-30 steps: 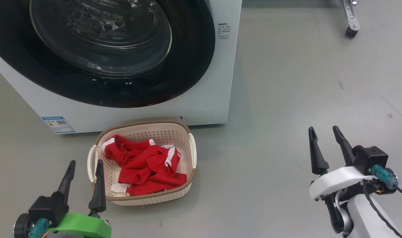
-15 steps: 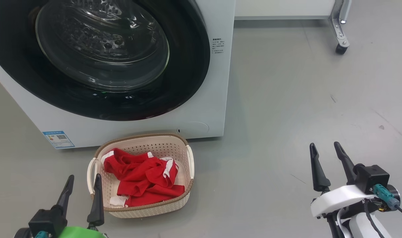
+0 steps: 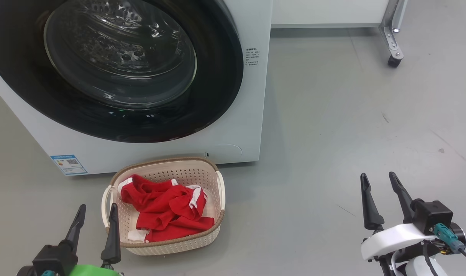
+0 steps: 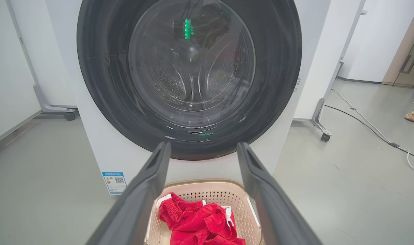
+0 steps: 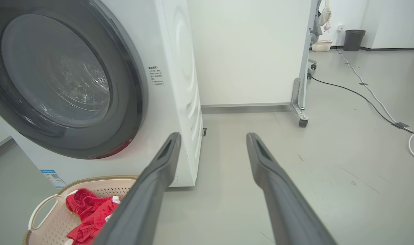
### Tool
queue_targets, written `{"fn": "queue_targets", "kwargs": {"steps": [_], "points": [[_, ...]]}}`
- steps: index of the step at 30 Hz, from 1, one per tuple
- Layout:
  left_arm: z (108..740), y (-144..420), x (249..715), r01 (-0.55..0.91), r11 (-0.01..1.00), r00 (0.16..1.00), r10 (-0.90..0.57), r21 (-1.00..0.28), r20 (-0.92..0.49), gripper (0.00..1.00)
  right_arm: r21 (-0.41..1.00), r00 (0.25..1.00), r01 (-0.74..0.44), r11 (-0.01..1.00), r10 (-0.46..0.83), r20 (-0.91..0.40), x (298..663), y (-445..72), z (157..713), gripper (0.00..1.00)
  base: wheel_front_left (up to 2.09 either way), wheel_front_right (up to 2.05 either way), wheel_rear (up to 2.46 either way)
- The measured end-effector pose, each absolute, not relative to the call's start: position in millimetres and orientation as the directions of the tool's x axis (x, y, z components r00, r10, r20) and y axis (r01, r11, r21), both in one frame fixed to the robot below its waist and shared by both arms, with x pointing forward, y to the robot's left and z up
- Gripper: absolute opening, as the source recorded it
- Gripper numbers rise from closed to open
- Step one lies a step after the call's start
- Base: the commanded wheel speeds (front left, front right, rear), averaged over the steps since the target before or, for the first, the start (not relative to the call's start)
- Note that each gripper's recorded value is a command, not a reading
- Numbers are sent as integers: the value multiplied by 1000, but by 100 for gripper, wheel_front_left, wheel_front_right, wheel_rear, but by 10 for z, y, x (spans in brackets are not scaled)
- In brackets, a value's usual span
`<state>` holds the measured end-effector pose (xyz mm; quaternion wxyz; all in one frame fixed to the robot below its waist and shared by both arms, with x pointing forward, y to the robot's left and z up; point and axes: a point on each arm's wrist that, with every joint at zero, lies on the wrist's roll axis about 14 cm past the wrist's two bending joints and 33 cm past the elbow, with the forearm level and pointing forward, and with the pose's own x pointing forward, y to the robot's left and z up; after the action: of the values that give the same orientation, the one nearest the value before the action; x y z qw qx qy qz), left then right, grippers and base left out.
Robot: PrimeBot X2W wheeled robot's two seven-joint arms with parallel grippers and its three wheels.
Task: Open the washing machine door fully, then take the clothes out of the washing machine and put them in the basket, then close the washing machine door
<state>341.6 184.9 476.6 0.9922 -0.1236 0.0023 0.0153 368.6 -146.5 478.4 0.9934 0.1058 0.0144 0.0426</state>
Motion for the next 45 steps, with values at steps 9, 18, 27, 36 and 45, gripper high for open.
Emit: {"fn": "queue_targets", "kwargs": {"steps": [9, 18, 27, 36, 45], "points": [[4781, 1832, 3410, -25, 969, 1000, 25, -246, -4, 100, 210, 996, -83, 974, 89, -17, 3661, -1454, 4785, 100, 0, 0, 0], [4590, 1747, 3347, -32, 963, 998, 15, -269, -65, 0, 227, 991, -55, 972, 82, -109, 3501, -1438, 4499, 0, 0, 0, 0], [4483, 1841, 3339, -86, 935, 991, 47, -345, -122, 0, 306, 989, -7, 952, 52, -137, 3497, -1529, 4463, 0, 0, 0, 0], [4432, 1873, 3353, -131, 874, 986, 64, -469, -157, 0, 436, 986, 54, 898, 21, -167, 3513, -1607, 4435, 0, 0, 0, 0], [4422, 1886, 3388, -151, 818, 982, 61, -555, -177, 0, 523, 983, 96, 847, 4, -186, 3525, -1671, 4424, 0, 0, 0, 0]]}}
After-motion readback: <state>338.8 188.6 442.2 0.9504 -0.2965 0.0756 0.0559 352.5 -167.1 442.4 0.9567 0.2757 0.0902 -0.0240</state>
